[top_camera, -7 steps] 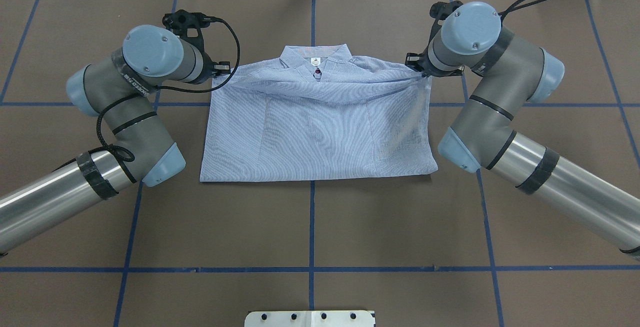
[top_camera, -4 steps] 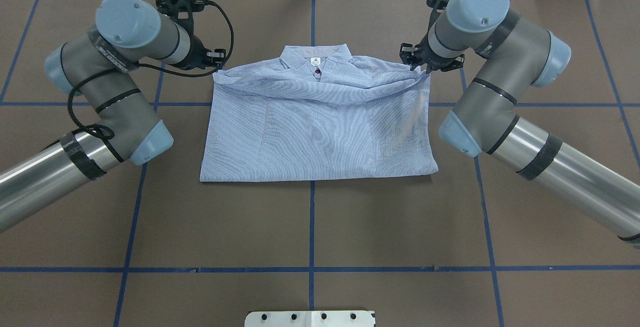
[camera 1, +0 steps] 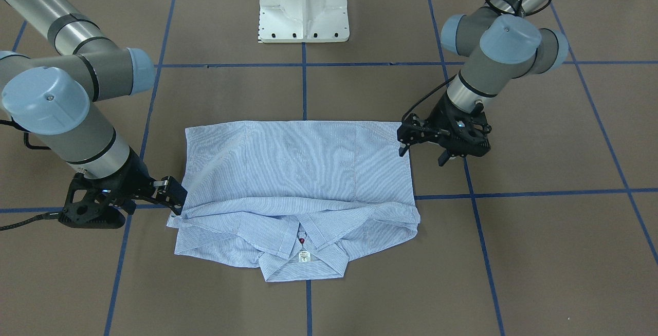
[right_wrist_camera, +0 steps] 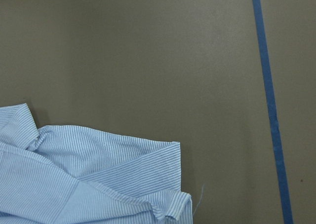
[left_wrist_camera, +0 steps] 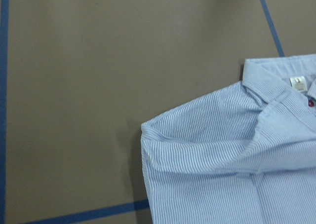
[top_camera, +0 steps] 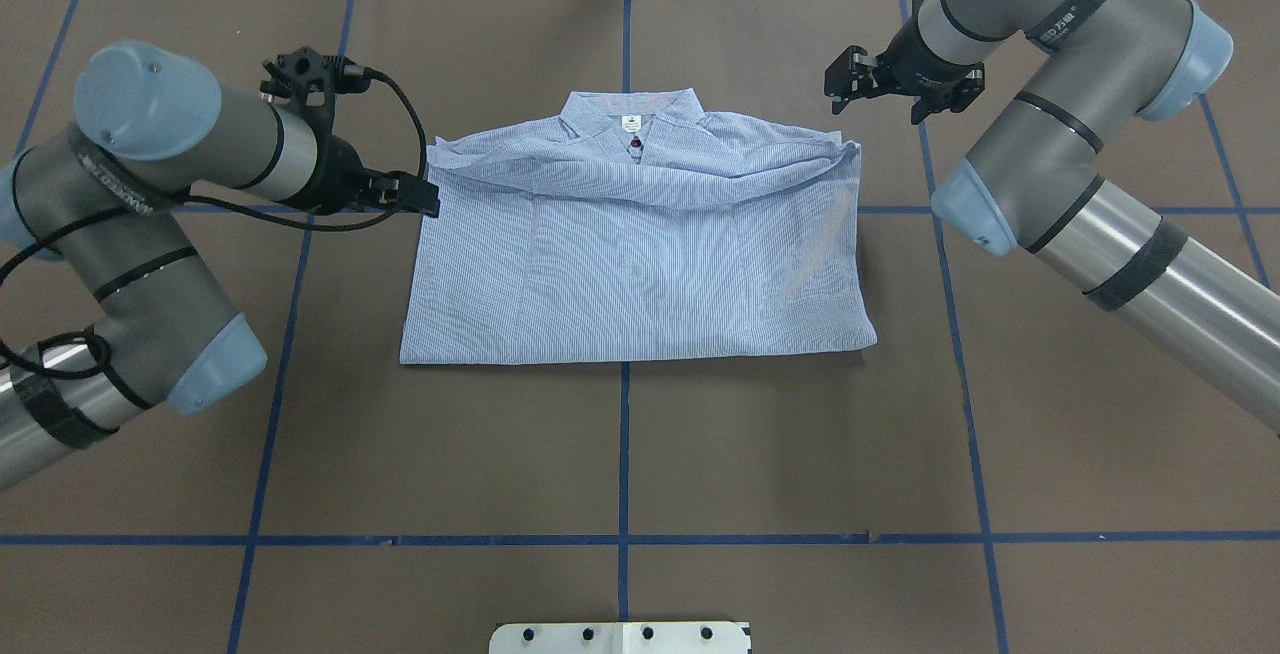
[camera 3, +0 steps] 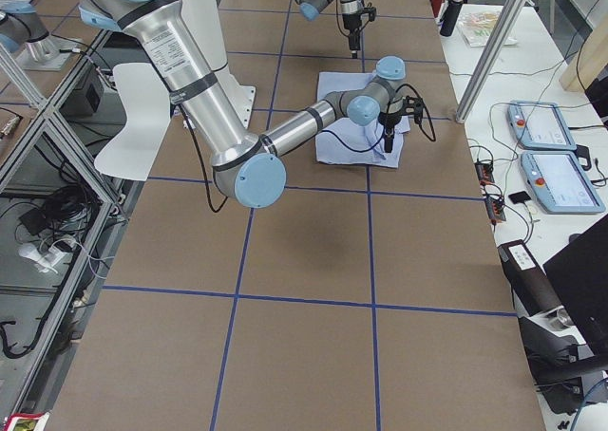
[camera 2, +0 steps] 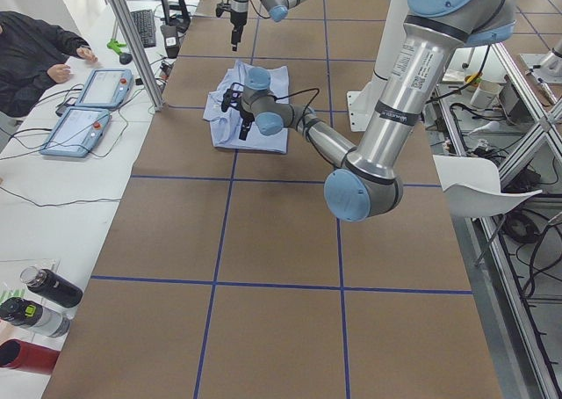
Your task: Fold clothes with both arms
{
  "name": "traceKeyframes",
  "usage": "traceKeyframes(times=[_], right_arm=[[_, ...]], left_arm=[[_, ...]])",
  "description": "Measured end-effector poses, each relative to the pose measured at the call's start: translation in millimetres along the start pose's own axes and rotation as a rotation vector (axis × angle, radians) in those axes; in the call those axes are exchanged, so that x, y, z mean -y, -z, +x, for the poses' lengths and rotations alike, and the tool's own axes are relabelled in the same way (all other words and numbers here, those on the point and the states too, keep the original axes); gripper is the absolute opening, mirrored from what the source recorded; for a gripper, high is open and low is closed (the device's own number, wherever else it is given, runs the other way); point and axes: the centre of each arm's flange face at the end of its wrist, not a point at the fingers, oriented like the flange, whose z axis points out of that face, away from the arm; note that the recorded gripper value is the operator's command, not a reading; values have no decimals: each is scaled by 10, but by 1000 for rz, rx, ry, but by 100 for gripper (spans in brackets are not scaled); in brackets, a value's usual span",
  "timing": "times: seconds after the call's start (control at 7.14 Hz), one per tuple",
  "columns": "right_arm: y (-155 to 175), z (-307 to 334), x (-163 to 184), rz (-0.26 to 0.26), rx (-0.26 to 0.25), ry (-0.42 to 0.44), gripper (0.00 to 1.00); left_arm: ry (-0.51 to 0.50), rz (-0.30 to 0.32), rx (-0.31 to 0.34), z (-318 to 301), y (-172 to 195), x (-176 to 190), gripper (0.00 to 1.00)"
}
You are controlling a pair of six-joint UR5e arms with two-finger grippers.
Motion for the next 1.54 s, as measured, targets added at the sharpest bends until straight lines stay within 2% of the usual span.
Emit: traceKeyframes(times=[0.28,0.42,0.56,1.26,1.4,1.54], right_arm=[[-18,62,-11,2,-4,4,100],[-19,74,-13,4,-5,5,100],[-15,74,-14,6,-5,6,100],[-15,76,-26,6,-4,8,100],[-19,85,-30,6,-5,7,100],[-26,97,-35,4,-6,7,100]], left_arm=[[10,-28,2,71,-324,-615,97],[12,-28,10,74,-410,-746,75],[13,-29,15,71,-453,-801,71],[5,-60,19,145,-578,-990,70],[5,-63,20,152,-586,-1004,67],[5,-65,20,153,-591,-1012,60]])
